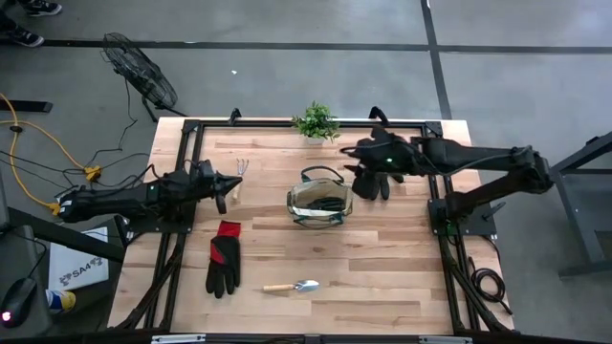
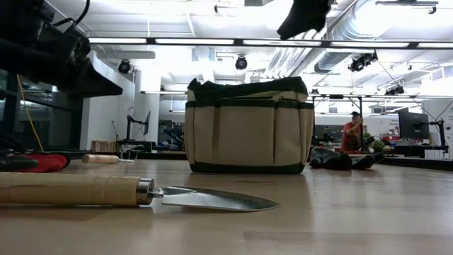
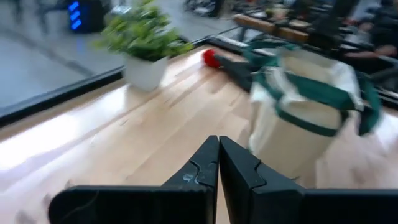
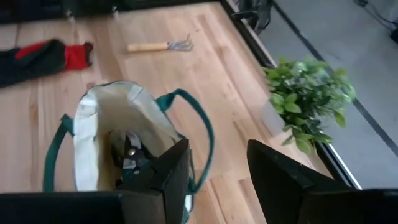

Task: Pick & Place Garden tools in Gardening bag
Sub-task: Put the brown hand rake into the gardening bag

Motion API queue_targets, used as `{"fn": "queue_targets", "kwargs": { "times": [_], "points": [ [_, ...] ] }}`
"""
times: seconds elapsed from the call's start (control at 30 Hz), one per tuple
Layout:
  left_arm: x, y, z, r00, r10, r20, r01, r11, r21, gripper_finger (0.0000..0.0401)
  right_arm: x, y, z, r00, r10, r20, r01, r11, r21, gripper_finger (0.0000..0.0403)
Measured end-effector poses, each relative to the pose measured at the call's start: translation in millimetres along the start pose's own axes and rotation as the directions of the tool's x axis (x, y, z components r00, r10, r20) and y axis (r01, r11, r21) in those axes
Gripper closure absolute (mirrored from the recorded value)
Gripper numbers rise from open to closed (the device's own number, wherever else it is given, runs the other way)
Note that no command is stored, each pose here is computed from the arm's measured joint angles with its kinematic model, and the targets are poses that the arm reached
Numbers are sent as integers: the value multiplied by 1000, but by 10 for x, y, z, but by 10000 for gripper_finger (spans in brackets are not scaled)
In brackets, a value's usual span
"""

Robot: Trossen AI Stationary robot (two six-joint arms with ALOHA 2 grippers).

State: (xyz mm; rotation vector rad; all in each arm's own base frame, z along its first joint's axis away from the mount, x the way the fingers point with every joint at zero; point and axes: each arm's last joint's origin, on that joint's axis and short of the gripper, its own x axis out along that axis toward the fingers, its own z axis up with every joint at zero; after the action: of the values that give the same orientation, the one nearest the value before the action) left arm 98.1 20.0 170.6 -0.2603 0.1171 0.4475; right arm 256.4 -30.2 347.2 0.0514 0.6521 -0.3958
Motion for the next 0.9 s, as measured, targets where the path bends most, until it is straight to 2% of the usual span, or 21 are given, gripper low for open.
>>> {"fn": "queue_targets", "kwargs": {
  "times": [0.1, 0.23, 0.5, 0.67, 0.9],
  "points": [
    [-28, 22, 28, 997, 78, -24, -79, 994, -79, 391, -46, -72, -137, 999, -23, 36, 21, 998, 56, 249],
    [-55, 60, -32, 982, 151, -115, -167, 975, -150, 378, -74, -101, -275, 997, -35, 75, 27, 995, 96, 249],
    [-33, 76, -87, 963, 201, -179, -249, 918, -310, 257, -79, -108, -323, 996, -37, 81, 29, 995, 96, 249],
    [11, 72, -122, 942, 227, -247, -300, 901, -314, 209, -78, -118, -323, 994, -71, 82, 63, 994, 91, 249],
    [105, -22, 89, 896, 273, -350, -371, 893, -255, 203, -78, -132, -318, 989, -115, 89, 109, 992, 70, 249]
  ]
}}
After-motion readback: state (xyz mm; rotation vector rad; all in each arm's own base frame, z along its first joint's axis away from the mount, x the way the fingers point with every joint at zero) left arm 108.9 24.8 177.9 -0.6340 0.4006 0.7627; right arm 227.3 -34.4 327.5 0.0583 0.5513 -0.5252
